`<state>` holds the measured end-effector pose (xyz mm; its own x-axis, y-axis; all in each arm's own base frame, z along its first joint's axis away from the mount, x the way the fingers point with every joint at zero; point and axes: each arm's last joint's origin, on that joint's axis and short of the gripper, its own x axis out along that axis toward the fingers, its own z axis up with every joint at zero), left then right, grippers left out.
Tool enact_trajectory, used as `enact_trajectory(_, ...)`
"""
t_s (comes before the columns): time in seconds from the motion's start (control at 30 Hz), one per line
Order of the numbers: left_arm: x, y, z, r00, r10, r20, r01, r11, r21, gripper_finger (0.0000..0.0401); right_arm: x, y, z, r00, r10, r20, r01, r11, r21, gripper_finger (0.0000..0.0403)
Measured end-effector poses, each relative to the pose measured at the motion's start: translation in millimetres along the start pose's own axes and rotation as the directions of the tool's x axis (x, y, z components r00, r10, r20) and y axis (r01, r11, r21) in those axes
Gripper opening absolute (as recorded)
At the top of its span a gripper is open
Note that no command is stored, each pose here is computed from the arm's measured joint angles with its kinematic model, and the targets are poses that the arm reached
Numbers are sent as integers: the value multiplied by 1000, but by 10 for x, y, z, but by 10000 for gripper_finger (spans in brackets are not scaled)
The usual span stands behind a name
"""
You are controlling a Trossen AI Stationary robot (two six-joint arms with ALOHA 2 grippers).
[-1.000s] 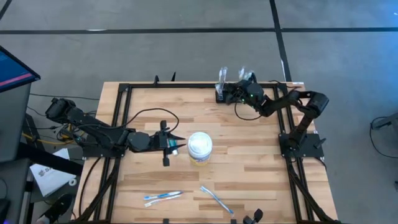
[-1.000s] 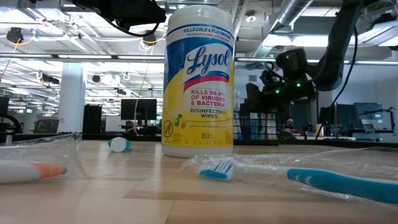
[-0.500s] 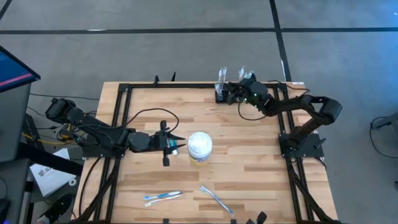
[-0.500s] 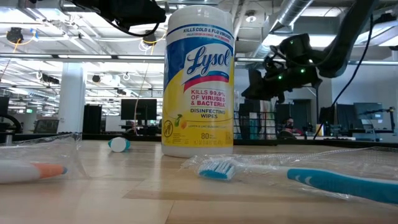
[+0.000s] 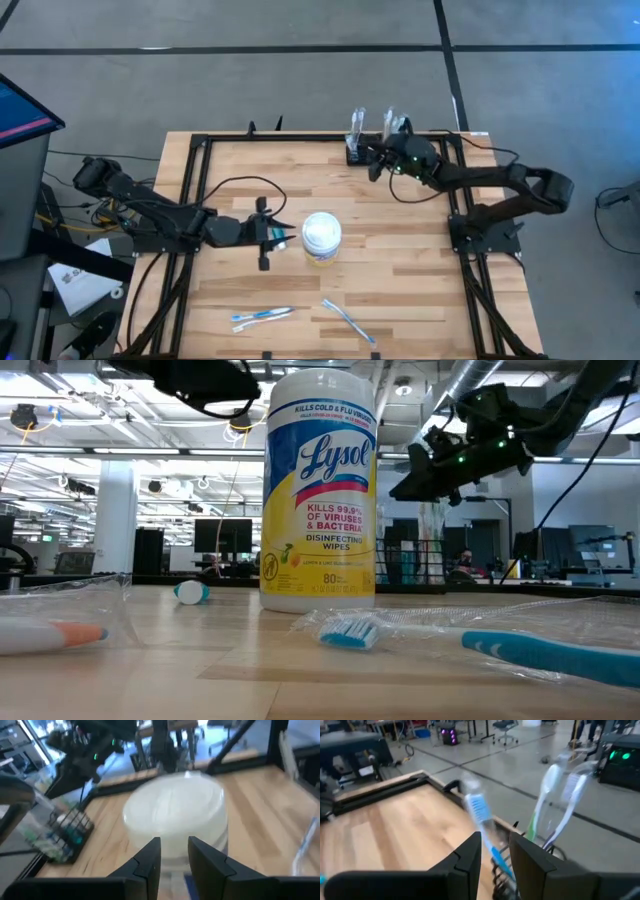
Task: Pick & Place toothbrushing station
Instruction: Put the blue mouthwash into the black mesh organizer
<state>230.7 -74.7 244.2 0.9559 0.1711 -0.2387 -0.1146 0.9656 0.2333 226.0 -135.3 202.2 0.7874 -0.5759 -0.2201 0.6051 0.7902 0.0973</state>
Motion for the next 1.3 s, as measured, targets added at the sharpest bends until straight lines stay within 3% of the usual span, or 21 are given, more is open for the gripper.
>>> enact_trajectory(0.33,-314,108,7,997,18,-75,-18,1000,9,92,-194,151,73,998,56,-41,-57,998,-19,93)
enact_trajectory(0.47,-296,164,-146,976,51,-214,-40,998,56,92,-220,224,90,996,88,-25,-88,996,-23,93)
enact_trajectory(0.67,-176,207,-409,902,105,-418,-68,992,103,92,-235,313,68,992,122,-36,-123,992,-32,93)
enact_trajectory(1.0,103,201,-667,802,-46,-596,118,990,83,92,-257,405,56,987,159,-39,-160,986,-40,93)
enact_trajectory(1.2,249,231,-587,716,-23,-697,179,972,152,99,-261,419,53,985,165,-41,-167,985,-41,93)
enact_trajectory(1.3,326,222,-539,672,-11,-741,270,935,231,113,-261,418,53,986,164,-41,-166,985,-41,93)
